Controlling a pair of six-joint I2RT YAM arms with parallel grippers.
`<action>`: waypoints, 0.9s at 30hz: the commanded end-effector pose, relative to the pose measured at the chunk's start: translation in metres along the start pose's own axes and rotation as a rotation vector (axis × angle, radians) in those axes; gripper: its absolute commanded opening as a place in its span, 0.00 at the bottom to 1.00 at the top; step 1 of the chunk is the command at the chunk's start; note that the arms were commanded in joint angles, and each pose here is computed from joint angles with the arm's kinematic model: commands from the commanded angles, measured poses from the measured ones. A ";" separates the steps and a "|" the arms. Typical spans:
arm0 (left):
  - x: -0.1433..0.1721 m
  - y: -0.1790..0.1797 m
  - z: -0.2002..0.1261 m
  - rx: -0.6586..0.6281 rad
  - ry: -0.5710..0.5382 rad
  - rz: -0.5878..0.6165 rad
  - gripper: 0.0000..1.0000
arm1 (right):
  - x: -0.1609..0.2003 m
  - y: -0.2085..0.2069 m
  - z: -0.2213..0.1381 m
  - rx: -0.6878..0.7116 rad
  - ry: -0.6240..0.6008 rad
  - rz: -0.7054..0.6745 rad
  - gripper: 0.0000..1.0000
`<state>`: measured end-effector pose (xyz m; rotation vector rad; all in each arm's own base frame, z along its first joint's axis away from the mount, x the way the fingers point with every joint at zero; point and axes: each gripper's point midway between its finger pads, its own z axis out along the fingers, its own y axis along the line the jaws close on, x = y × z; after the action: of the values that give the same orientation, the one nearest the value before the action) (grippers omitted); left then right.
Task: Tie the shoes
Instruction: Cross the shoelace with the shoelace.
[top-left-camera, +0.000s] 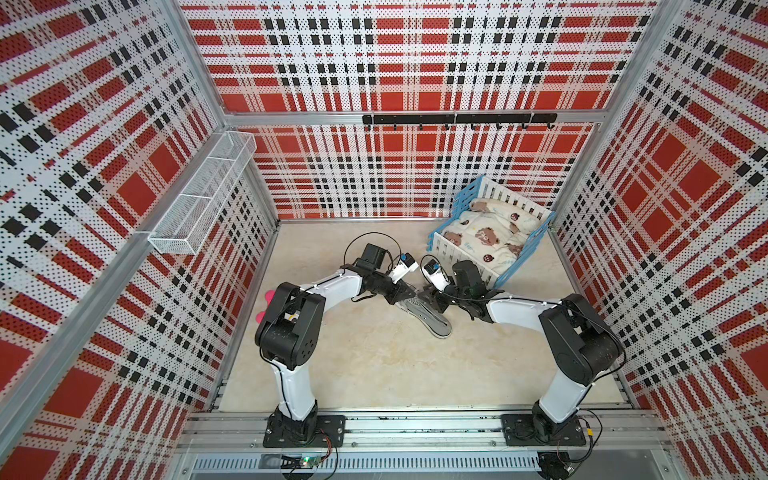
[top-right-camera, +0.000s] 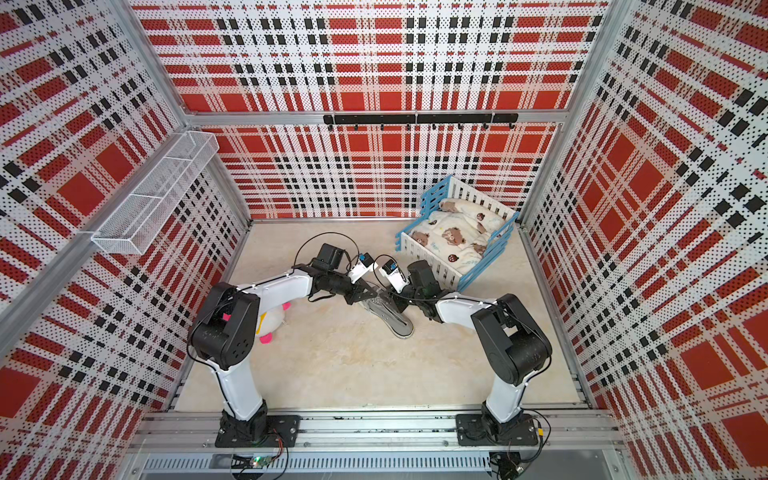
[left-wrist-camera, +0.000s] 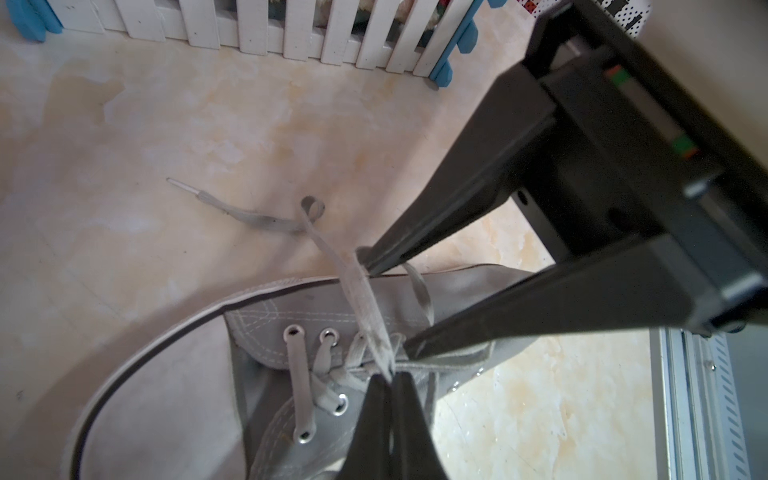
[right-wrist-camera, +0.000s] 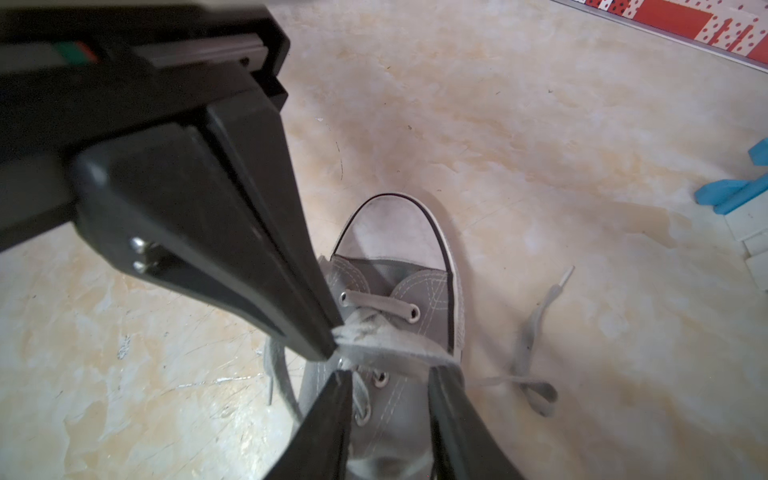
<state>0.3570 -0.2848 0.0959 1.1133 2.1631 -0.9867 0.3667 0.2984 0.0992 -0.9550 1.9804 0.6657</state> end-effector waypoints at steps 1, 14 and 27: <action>-0.007 0.001 -0.001 0.011 -0.008 0.014 0.00 | -0.002 0.003 0.006 -0.015 0.009 -0.024 0.37; -0.009 0.002 -0.001 0.004 -0.007 0.016 0.00 | 0.008 0.008 0.002 -0.019 0.032 -0.047 0.32; -0.009 0.001 -0.001 0.009 -0.004 0.017 0.00 | 0.006 0.001 0.003 0.022 0.043 -0.081 0.33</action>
<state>0.3599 -0.2862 0.1019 1.1164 2.1595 -0.9854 0.3603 0.2941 0.0819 -1.0270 2.0065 0.6024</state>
